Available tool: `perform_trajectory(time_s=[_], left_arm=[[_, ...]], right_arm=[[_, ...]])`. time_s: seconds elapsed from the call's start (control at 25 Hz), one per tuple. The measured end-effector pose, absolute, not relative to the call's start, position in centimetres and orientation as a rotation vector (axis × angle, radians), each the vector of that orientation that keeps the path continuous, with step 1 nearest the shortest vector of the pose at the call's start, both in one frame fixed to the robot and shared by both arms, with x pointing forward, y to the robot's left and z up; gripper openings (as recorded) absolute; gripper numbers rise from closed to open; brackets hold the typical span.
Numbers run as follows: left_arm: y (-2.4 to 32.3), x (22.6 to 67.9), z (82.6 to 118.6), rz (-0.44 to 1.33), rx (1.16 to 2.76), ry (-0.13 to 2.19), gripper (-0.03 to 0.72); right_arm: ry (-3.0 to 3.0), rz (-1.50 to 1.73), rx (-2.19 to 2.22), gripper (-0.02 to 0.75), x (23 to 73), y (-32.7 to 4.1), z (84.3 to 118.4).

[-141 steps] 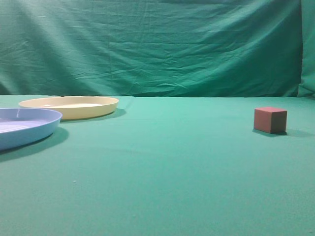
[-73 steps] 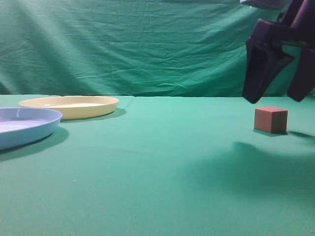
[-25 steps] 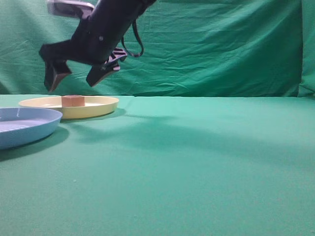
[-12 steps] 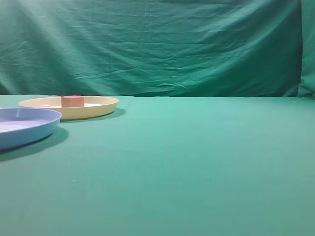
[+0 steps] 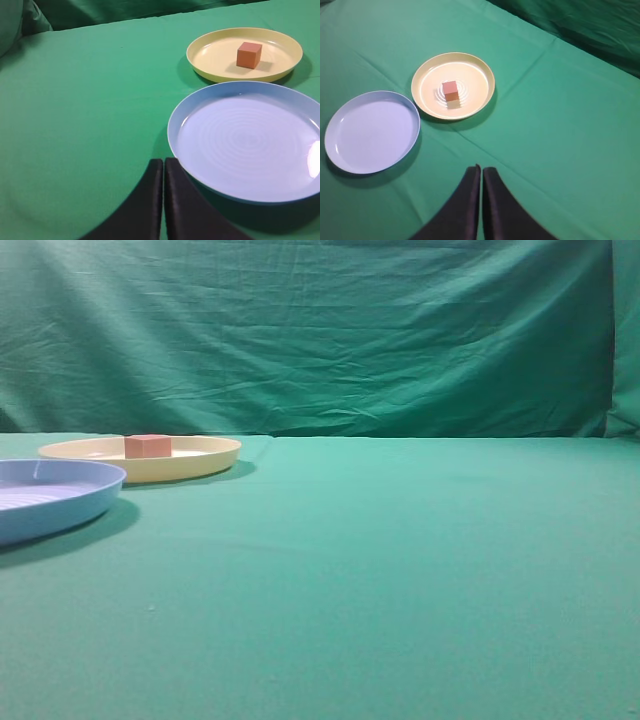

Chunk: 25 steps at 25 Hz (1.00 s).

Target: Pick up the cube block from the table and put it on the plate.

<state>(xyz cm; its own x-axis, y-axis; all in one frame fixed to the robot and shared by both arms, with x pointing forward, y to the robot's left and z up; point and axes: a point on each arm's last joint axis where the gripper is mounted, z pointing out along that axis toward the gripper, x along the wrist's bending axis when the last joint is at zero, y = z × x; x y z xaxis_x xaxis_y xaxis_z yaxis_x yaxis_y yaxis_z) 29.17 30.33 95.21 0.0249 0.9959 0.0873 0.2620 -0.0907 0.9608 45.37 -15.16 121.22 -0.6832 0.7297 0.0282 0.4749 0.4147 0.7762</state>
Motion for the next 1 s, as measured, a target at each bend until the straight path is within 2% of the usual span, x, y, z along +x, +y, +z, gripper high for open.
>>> perform_trajectory(time_s=[0.2,0.48,0.8,1.0], left_arm=[[30.3,29.2,95.2,1.128,1.479,1.349,0.0],[30.3,29.2,95.2,1.128,1.479,1.349,0.0],[30.3,29.2,95.2,1.128,1.479,1.349,0.0],[30.3,29.2,95.2,1.128,1.479,1.349,0.0]], right_arm=[[2.315,1.214,1.029,0.0,38.4,-19.1,119.8],[2.145,1.251,1.072,0.0,32.5,-23.6,117.9],[1.814,1.229,1.216,0.0,30.2,-27.3,113.0],[1.623,1.174,1.298,0.0,30.7,-28.4,108.0]])
